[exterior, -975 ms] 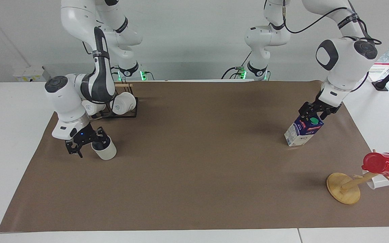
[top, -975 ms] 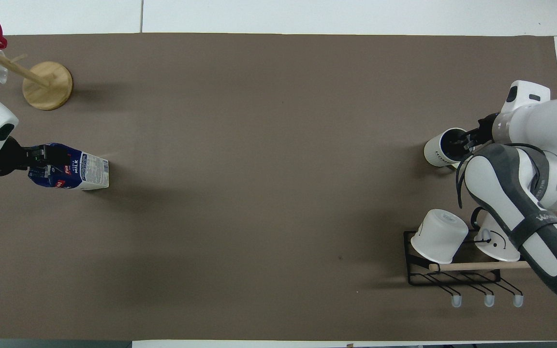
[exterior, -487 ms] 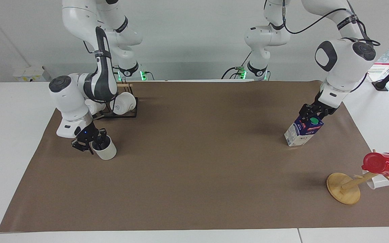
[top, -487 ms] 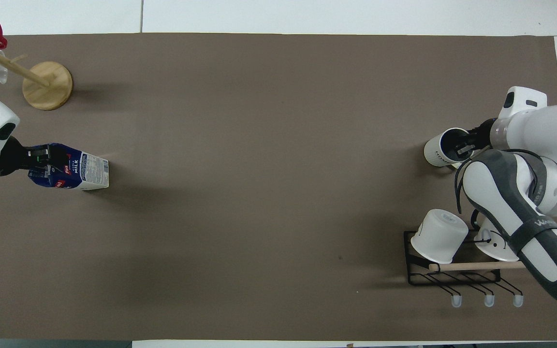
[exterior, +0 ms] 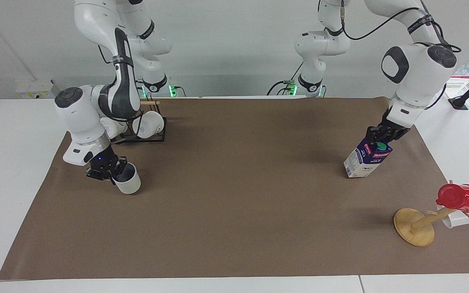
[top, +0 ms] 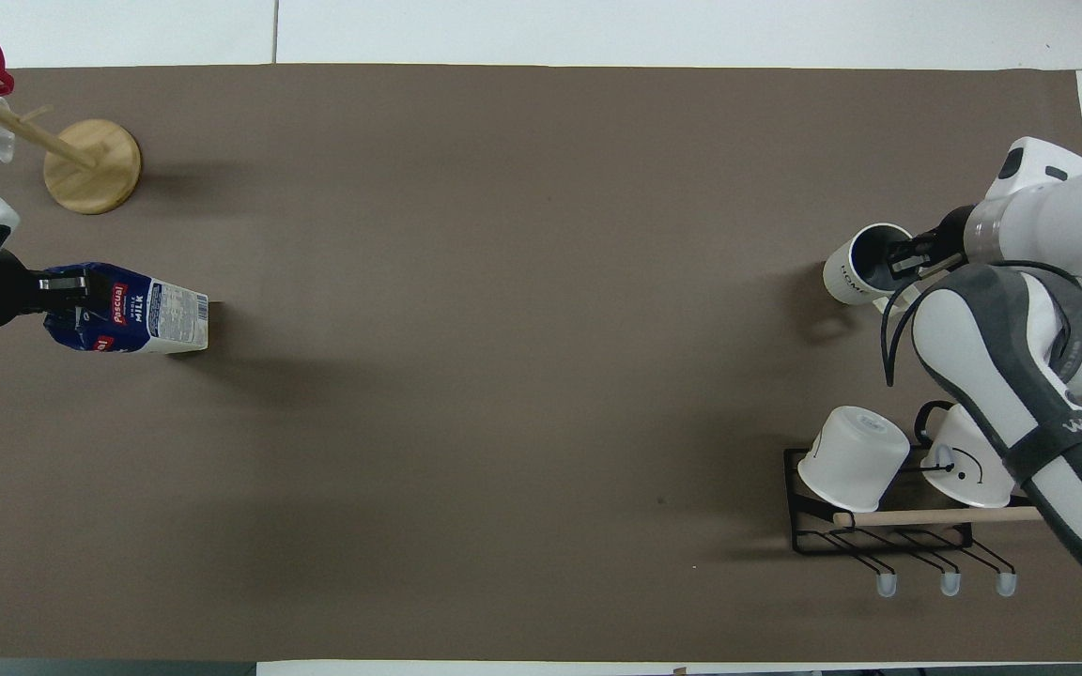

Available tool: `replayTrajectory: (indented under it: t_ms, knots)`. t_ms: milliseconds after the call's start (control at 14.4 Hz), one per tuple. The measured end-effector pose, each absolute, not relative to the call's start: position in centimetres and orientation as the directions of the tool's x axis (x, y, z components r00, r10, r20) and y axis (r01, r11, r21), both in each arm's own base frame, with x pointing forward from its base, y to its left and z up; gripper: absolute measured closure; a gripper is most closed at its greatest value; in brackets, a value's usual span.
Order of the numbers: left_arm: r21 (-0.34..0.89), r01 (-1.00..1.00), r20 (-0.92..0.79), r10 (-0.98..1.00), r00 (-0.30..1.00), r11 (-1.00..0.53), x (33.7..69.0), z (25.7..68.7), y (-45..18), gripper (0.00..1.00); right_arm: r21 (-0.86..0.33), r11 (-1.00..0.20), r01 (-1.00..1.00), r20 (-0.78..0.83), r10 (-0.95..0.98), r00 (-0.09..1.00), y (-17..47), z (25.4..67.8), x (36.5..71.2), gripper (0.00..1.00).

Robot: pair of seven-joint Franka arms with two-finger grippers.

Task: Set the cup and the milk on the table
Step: 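Carry the mug toward the table center with the right gripper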

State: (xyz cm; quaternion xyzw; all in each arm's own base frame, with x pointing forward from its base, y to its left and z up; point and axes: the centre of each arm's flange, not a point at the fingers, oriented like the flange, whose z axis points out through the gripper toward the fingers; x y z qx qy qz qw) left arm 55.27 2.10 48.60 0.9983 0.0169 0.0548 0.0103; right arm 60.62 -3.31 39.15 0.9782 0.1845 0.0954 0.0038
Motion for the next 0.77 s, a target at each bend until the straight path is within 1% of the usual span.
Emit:
replayTrajectory:
  t_ms: [139, 278, 487, 627, 766]
  knots:
    - [0.024, 0.031, 0.122, 0.034, 0.992, -0.999, 55.0, 50.4, 2.1, 0.6, 0.016, -0.958, 0.287, 0.18, 0.285, 0.941, -1.7, 41.7, 61.6, 0.95]
    - [0.02, 0.026, 0.108, 0.028, 0.994, -0.999, 54.4, 52.3, 2.1, 0.6, 0.017, -0.973, 0.231, 0.177, 0.23, 0.957, 1.4, 42.7, 62.0, 0.95]
    - [0.014, 0.019, 0.104, 0.021, 0.994, -1.0, 54.0, 54.6, 1.9, 0.6, 0.015, -0.99, 0.138, 0.166, 0.139, 0.976, 7.5, 42.4, 61.7, 0.95]
    - [0.001, 0.015, 0.109, 0.015, 0.994, -1.0, 54.1, 55.0, 2.0, 0.6, -0.003, -0.996, 0.091, 0.16, 0.089, 0.983, 12.3, 42.0, 61.0, 0.95]
    - [-0.007, 0.008, 0.112, 0.008, 0.994, -1.0, 54.1, 55.1, 2.1, 0.6, -0.007, -0.996, 0.088, 0.16, 0.085, 0.983, 16.7, 41.9, 59.9, 0.95]
